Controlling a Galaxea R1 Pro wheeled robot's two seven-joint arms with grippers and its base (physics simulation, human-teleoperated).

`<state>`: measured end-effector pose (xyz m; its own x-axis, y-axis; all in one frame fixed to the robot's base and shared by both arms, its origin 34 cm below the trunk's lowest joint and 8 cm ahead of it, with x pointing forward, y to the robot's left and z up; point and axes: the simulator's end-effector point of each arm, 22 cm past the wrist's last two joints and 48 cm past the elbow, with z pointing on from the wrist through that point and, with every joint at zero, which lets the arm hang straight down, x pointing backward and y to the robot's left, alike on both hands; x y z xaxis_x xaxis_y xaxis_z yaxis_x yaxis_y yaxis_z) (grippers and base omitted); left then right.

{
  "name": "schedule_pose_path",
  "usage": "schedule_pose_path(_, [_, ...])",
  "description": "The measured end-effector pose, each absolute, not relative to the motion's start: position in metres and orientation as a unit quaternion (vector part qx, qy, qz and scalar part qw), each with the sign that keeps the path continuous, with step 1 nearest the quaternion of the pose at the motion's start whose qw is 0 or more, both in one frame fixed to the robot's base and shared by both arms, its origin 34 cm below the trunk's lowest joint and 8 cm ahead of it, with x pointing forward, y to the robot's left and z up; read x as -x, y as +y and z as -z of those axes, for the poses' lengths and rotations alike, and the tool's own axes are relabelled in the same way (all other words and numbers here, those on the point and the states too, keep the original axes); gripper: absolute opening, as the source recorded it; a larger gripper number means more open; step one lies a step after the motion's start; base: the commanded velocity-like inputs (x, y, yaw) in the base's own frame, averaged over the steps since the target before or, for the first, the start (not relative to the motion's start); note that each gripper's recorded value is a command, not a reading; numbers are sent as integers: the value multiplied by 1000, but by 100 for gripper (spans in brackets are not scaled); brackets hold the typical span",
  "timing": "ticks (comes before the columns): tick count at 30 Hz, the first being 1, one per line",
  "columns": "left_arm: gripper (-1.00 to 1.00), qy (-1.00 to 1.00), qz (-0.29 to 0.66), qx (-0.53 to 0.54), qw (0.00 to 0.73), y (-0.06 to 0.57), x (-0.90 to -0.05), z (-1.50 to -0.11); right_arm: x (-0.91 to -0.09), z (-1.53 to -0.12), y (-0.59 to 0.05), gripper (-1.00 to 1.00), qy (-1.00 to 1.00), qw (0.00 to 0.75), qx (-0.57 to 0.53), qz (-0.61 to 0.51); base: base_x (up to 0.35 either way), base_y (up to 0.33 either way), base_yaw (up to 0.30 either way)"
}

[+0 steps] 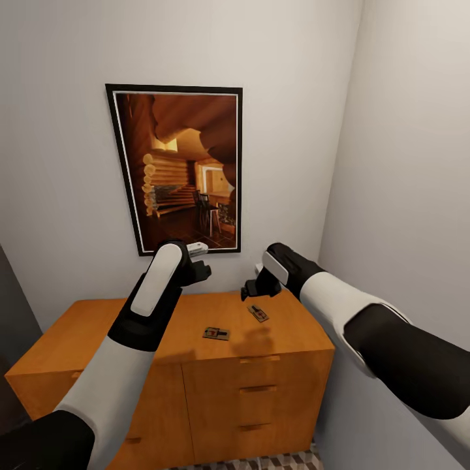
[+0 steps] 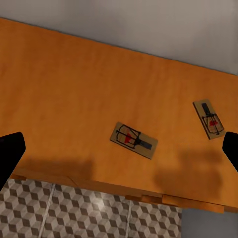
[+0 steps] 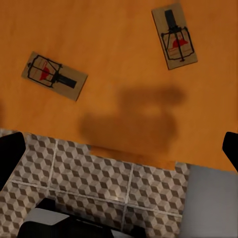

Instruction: Take the four mousetraps from the cabinet in the bathroom and place them on the bathroom floor. Make sure all four end up on the same floor surface, and ensure that at least two of them are either under or directly next to the same bathroom sink.

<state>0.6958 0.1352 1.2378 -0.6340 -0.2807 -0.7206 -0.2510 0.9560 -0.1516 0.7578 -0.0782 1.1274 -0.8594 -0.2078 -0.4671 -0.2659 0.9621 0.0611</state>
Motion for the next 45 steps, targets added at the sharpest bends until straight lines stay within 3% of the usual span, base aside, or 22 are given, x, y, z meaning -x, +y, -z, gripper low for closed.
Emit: schedule_pose_path(45, [100,892,34,145,427,130,-693,-1257,-756,-1121,-82,100,963,229,134,-49,32,0,0])
